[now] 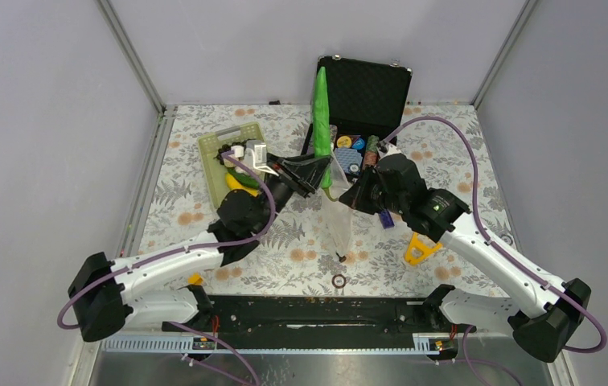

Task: Place the food in the zip-top bag and seal the zipper
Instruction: Place the fake vegetable in the zipper food storage bag.

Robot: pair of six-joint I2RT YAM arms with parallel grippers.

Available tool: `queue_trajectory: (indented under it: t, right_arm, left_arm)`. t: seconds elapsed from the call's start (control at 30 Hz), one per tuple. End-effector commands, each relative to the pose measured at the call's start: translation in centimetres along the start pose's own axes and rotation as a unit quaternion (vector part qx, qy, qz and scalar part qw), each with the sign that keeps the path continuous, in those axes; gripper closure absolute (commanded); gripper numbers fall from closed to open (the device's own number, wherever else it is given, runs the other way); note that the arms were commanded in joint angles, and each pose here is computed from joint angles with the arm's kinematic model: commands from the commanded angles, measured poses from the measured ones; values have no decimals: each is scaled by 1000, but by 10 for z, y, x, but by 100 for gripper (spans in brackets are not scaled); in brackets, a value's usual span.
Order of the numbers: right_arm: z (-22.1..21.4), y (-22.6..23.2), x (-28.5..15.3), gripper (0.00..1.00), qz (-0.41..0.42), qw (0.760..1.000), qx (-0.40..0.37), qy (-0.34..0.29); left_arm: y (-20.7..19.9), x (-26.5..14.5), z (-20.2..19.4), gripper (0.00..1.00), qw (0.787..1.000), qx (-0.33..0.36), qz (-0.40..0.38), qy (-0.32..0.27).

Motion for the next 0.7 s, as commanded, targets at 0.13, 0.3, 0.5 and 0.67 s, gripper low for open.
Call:
queue_trajectory:
  t: [0.13,0.3,0.5,0.67]
  right_arm:
    - [14,10,-10,100,33,999,-7,-36]
    - [19,16,-18,100,49,998,-13,-43]
    - [31,22,-26,100,47,996,-10,-69]
    - [37,26,-30,100,51,995,-7,-80]
  left_arm:
    - [-5,16,-9,100,998,52,-3,-24]
    - [9,13,-26,100,997,76,24,-8]
    - [18,-2,-39,100,996,84,27,16]
    - [20,-10,-47,91,995,88,25,36]
Point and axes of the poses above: each gripper's point midway between its finger pads, its own x axis out along the fingers, its own y axis along the line the jaws close on, z = x × y, the point moved 10 cm from there along -x, back along the fingers, and after that the axes turned 11 degrees about -x, right-handed, at the moved point
